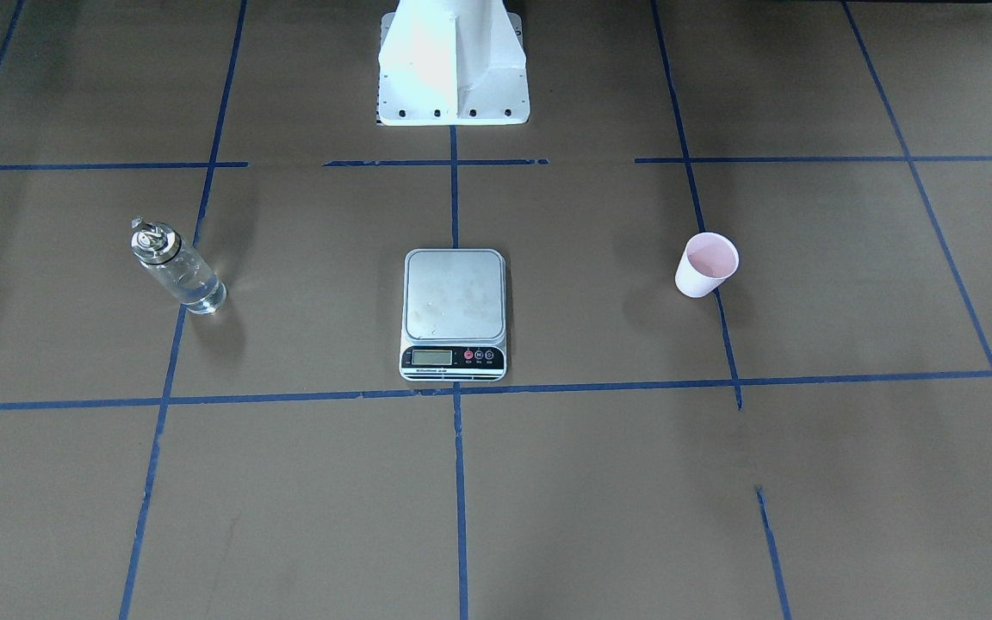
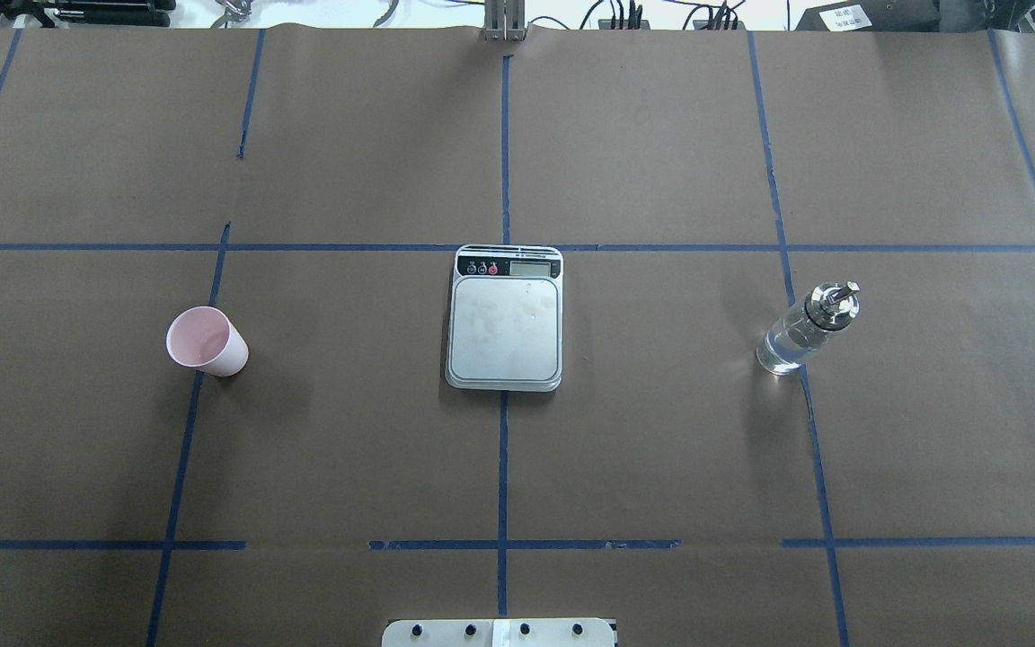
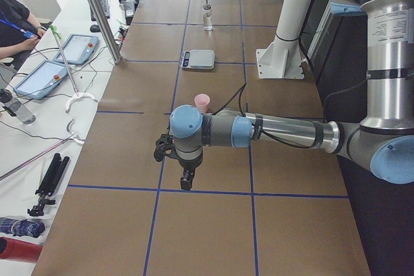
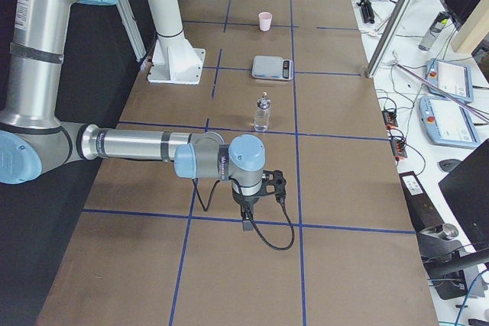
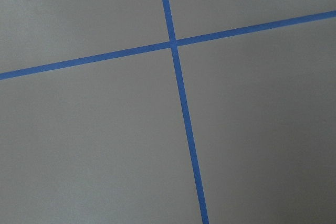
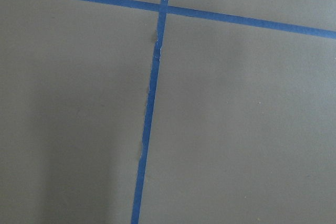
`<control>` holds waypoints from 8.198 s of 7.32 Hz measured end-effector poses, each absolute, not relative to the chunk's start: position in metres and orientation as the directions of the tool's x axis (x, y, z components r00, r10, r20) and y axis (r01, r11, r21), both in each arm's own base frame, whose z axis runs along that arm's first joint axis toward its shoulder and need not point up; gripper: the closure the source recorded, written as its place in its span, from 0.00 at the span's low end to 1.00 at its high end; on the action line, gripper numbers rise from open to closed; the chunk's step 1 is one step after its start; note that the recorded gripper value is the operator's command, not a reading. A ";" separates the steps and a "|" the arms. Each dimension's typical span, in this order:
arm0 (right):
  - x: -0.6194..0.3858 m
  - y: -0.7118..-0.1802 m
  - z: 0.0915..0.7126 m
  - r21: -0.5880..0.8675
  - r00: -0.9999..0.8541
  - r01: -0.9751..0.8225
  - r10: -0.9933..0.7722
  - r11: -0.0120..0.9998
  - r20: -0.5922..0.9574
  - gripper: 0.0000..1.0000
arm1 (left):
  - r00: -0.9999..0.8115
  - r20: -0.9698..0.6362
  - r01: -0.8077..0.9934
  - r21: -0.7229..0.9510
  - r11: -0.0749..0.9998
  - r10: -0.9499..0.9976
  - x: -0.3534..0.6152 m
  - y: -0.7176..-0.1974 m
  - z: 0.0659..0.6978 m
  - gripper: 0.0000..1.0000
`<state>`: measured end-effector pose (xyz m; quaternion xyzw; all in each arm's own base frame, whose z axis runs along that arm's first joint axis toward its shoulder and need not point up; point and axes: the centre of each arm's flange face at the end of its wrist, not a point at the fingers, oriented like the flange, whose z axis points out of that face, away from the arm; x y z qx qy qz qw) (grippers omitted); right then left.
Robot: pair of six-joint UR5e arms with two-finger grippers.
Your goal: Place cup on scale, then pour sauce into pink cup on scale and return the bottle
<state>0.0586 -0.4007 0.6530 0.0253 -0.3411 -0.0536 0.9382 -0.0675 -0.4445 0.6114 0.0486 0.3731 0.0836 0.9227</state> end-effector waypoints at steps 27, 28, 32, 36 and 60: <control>0.031 -0.487 0.586 0.374 0.714 0.106 -0.332 0.921 0.617 0.00 | 0.635 -0.773 0.228 0.176 0.958 -0.009 0.306 -0.421 0.423 0.45; 0.031 -0.486 0.586 0.373 0.714 0.106 -0.331 0.922 0.617 0.00 | 0.637 -0.771 0.216 0.172 0.961 -0.005 0.314 -0.415 0.425 0.47; 0.032 -0.484 0.588 0.368 0.714 0.106 -0.328 0.924 0.618 0.00 | 0.641 -0.767 0.187 0.168 0.968 0.009 0.328 -0.405 0.427 1.00; 0.032 -0.484 0.589 0.368 0.714 0.105 -0.327 0.924 0.619 0.00 | 0.660 -0.751 0.170 0.163 0.972 0.011 0.328 -0.402 0.416 1.00; 0.030 -0.479 0.582 0.379 0.692 0.103 -0.340 0.920 0.637 0.00 | 0.619 -0.783 0.083 0.136 0.987 0.056 0.496 -0.470 0.144 0.00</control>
